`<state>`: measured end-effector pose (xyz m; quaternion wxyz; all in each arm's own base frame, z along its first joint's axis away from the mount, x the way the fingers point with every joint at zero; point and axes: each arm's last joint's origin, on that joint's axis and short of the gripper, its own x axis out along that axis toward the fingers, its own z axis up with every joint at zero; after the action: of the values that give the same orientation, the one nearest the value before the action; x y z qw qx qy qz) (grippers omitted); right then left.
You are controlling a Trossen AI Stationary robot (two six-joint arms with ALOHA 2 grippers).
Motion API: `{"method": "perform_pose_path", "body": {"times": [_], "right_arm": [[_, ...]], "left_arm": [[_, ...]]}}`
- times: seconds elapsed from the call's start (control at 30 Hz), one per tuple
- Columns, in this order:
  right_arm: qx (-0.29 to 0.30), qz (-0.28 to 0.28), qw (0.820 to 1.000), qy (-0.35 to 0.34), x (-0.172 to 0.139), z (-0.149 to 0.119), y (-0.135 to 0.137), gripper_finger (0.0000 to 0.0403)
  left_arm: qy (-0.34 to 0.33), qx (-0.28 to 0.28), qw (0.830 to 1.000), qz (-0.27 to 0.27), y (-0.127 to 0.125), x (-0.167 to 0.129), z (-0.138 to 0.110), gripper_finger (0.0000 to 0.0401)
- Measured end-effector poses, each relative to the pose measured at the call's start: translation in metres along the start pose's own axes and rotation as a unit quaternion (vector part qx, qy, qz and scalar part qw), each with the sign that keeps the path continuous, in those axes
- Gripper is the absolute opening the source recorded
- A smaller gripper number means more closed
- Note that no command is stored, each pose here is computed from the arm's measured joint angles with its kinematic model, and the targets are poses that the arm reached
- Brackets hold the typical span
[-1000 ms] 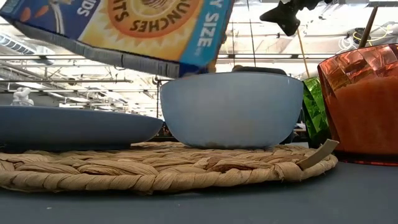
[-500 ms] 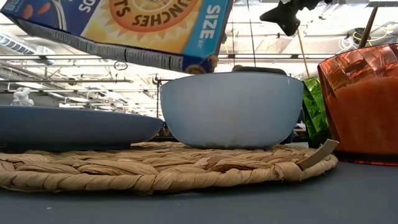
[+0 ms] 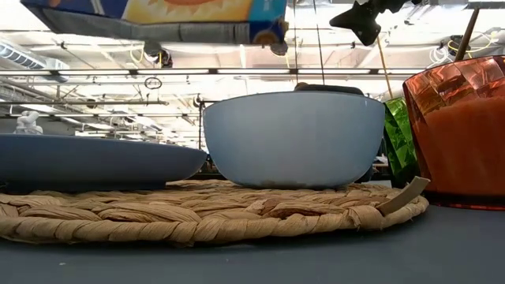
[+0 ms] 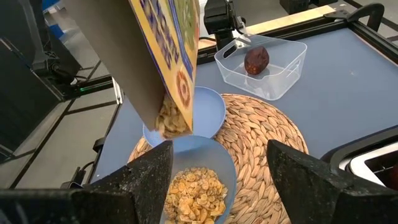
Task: Arrange a breakfast setting
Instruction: Pour the cereal from the cereal box into the blue bowl on the table mat
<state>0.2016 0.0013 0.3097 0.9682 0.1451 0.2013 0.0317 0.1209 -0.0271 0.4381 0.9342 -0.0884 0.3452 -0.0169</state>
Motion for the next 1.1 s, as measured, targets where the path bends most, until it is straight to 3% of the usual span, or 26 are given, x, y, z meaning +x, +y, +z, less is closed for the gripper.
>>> {"method": "perform_pose_path", "body": {"times": [0.53, 0.87, 1.1], "right_arm": [[-0.001, 0.0, 1.0, 0.0, 0.0, 0.0, 0.0, 0.0254], [-0.027, 0.0, 1.0, -0.003, 0.0, 0.001, 0.0, 0.0254], [-0.039, 0.005, 0.999, -0.025, 0.0, 0.005, 0.001, 0.0254]], "left_arm": [[-0.106, 0.049, 0.993, -0.001, 0.003, -0.024, 0.004, 0.0126], [-0.212, 0.123, 0.97, -0.007, -0.005, -0.025, 0.027, 0.0126], [-0.262, 0.134, 0.956, -0.01, -0.009, -0.025, 0.039, 0.0126]]}}
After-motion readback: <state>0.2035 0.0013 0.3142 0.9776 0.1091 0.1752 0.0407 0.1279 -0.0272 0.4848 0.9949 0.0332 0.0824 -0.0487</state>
